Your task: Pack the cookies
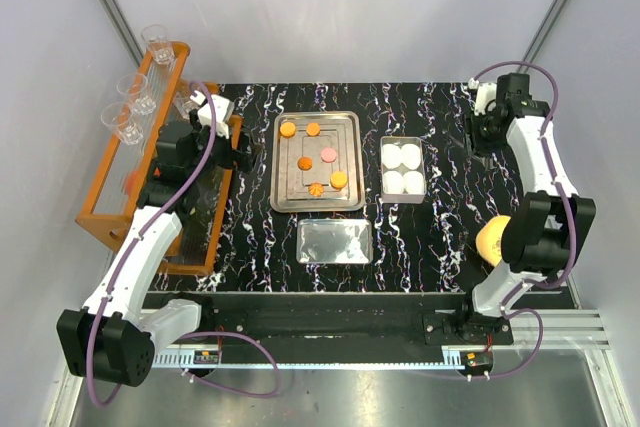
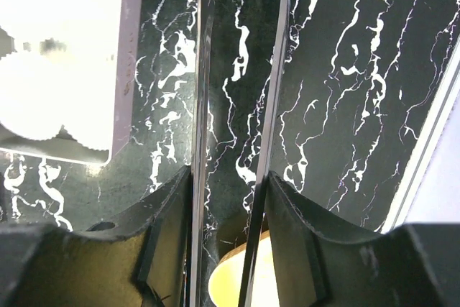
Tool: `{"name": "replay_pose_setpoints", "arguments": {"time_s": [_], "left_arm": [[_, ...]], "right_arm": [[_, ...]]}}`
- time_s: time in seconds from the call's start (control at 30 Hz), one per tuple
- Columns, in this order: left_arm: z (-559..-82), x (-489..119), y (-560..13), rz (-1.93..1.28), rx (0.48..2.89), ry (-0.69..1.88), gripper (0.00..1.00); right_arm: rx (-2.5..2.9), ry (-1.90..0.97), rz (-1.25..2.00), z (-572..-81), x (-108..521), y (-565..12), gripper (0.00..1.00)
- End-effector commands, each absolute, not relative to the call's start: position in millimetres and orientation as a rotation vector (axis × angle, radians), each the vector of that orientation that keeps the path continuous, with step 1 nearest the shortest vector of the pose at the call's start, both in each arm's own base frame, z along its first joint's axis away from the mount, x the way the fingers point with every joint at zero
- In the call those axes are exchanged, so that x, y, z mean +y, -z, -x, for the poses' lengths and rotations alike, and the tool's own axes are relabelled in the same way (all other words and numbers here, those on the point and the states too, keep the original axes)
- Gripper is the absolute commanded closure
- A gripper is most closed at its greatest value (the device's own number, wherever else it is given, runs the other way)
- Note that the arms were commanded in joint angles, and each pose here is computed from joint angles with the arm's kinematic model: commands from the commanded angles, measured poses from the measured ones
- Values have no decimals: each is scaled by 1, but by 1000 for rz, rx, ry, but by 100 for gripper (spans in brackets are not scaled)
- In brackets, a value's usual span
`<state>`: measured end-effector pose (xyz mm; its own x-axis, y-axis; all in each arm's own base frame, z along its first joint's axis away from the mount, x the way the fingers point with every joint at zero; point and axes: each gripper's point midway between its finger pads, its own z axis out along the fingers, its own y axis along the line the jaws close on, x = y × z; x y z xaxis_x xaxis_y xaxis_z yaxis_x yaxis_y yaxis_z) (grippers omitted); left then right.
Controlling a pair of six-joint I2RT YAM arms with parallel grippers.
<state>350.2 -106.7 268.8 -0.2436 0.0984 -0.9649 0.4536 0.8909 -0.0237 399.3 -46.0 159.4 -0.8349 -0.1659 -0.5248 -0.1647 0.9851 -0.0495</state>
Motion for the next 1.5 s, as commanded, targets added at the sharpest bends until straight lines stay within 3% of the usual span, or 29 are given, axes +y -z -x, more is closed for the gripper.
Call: {"name": "replay_pose_setpoints", "arguments": {"time_s": [0.0, 0.43, 0.6, 1.03, 1.47], "left_arm": [[-355, -111, -287, -428, 1729, 357, 1], [-360, -112, -282, -422, 1737, 361, 1], [-365, -112, -281, -419, 1740, 357, 1], [-377, -112, -267, -410, 1764, 354, 1], [-387, -112, -256, -412, 1789, 337, 1]], "right_arm": [[2472, -97, 258, -393, -28, -210, 51], [2321, -299, 427, -373, 25, -266, 52], [2264, -299, 587, -376, 72, -271, 50], [2247, -355, 808, -398, 155, -248, 49], [2263, -370, 921, -421, 195, -211, 49]]}}
